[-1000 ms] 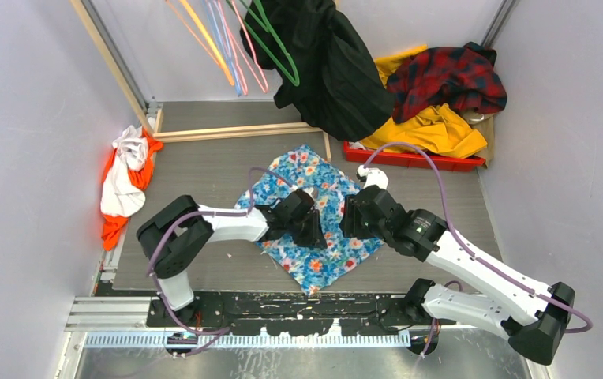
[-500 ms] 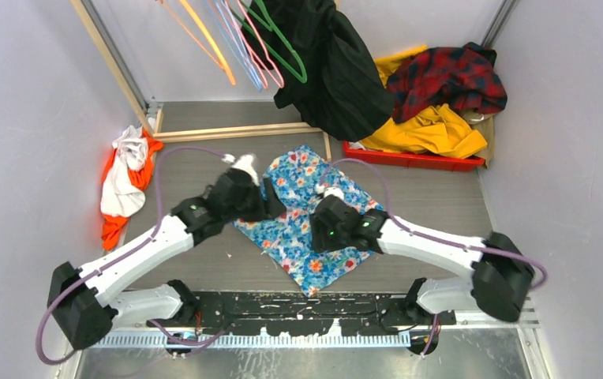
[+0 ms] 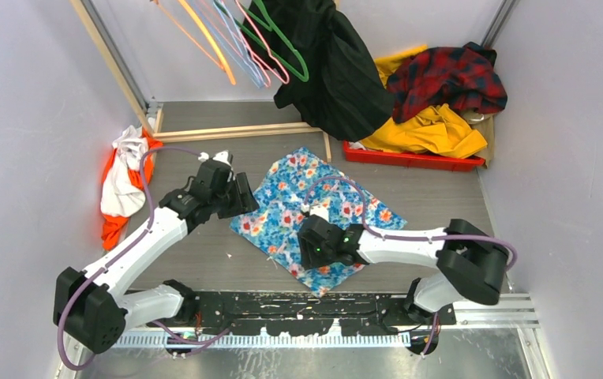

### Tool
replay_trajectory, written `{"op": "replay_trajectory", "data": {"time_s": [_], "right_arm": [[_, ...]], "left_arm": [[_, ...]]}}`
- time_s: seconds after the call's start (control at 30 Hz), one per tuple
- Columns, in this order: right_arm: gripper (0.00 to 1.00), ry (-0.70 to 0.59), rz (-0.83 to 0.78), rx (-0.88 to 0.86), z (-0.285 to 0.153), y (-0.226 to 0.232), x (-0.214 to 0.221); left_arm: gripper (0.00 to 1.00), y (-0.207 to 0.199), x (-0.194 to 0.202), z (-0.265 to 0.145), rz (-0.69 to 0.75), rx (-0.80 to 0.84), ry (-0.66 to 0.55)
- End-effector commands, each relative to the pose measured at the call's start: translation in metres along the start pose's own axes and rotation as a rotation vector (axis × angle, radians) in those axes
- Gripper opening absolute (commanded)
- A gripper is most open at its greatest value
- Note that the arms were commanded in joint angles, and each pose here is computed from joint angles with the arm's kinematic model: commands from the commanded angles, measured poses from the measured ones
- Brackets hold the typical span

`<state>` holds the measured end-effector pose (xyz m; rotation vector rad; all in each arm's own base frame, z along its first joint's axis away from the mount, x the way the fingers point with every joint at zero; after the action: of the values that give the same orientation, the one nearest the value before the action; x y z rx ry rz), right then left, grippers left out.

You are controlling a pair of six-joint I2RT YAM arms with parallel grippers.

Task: Place the skirt on the hanger
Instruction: Flatten out the skirt at the center of the board.

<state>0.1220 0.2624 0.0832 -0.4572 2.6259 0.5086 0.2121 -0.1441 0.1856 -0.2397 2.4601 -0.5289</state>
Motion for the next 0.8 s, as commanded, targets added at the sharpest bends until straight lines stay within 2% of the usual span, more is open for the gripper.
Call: {"op": "replay_trajectory", "data": {"time_s": [0.0,0.1,0.2,0.33,0.5,0.6,0.67,0.77], "right_arm": [[0.51,-0.012,0.090,0.076,-0.020,-0.024,0.016],[0.51,-0.050,0.106,0.082,-0.045,-0.029,0.013],[0.52,-0.157,0.080,-0.016,-0.089,-0.013,-0.015],[0.53,-0.378,-0.056,-0.121,-0.167,0.021,-0.082],[0.50,-0.706,-0.174,-0.034,-0.245,0.042,-0.184],[0.44,-0.847,-0.180,-0.038,-0.275,0.045,-0.240],[0.40,-0.932,-0.218,-0.108,-0.288,0.052,-0.267],[0.35,-0.993,-0.255,-0.147,-0.293,0.055,-0.303]], "left_arm": [[0.57,-0.030,-0.037,-0.020,0.025,0.106,-0.100],[0.57,-0.042,-0.051,-0.028,0.043,0.126,-0.123],[0.57,-0.046,-0.060,-0.032,0.065,0.122,-0.138],[0.57,-0.044,-0.059,-0.029,0.067,0.115,-0.144],[0.56,-0.037,-0.046,-0.025,0.054,0.121,-0.116],[0.56,-0.032,-0.039,-0.029,0.047,0.125,-0.113],[0.56,-0.030,-0.035,-0.030,0.042,0.134,-0.109],[0.56,-0.026,-0.027,-0.029,0.034,0.138,-0.094]]}}
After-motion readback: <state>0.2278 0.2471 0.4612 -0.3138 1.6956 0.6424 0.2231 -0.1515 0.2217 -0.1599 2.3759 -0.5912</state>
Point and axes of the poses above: each gripper's point midway between its finger pads, its own z axis out along the fingers, its own y axis along the line the jaws close on, x = y × z, the point moved 7 cm from there along -z, back along the fingers, and after that the axes turned 2 degrees about -z, right-handed, at the moved point
